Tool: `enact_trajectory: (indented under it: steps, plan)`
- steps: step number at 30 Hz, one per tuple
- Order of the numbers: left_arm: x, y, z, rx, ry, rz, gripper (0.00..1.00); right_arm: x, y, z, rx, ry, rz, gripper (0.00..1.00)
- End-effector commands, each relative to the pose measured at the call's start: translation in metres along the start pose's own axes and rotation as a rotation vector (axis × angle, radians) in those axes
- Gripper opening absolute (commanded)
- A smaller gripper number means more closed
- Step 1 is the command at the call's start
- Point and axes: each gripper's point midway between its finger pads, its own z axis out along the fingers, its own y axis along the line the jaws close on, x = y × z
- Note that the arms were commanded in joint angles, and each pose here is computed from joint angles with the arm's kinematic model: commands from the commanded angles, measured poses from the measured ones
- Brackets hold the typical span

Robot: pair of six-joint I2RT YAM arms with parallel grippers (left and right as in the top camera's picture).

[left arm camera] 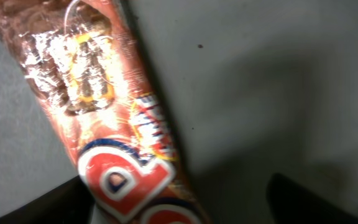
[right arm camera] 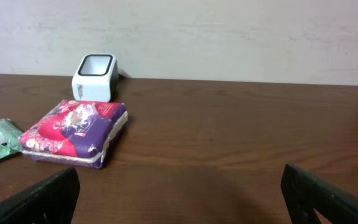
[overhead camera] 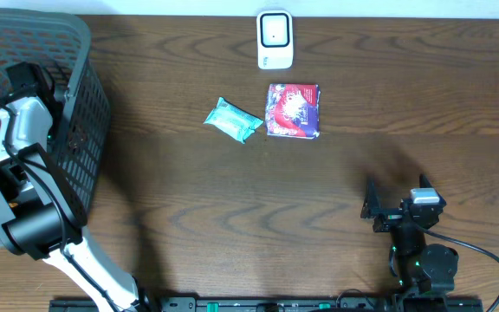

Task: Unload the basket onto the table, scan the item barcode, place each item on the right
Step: 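Reach the left gripper into the basket and grasp the orange Toppers chocolate bar, then carry the orange chocolate bar with the left gripper and release it between the packs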

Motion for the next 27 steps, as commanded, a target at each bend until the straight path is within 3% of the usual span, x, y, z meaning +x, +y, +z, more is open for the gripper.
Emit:
enact_trajectory:
  steps: [1,5,7,14,23,27]
  plan:
    - [0.006,0.017,0.015,-0.076,0.009,0.036,0.70,0.001,-0.001,0.000,0.004,0.002,0.000,0.99]
    - [0.009,0.028,0.014,-0.121,0.022,0.058,0.40,0.001,-0.001,0.000,0.004,0.002,0.000,0.99]
    - [0.008,0.029,0.014,-0.121,0.028,0.138,0.08,0.001,-0.001,0.000,0.004,0.002,0.000,0.99]
    - [-0.002,0.012,-0.022,-0.022,0.022,0.229,0.07,0.001,-0.001,0.000,0.004,0.002,0.000,0.99]
    - [-0.034,-0.018,-0.166,0.346,-0.034,0.241,0.07,0.001,-0.001,0.000,0.004,0.002,0.000,0.99]
    - [-0.021,-0.022,-0.235,0.547,-0.004,0.315,0.07,0.001,-0.001,0.000,0.004,0.002,0.000,0.99]
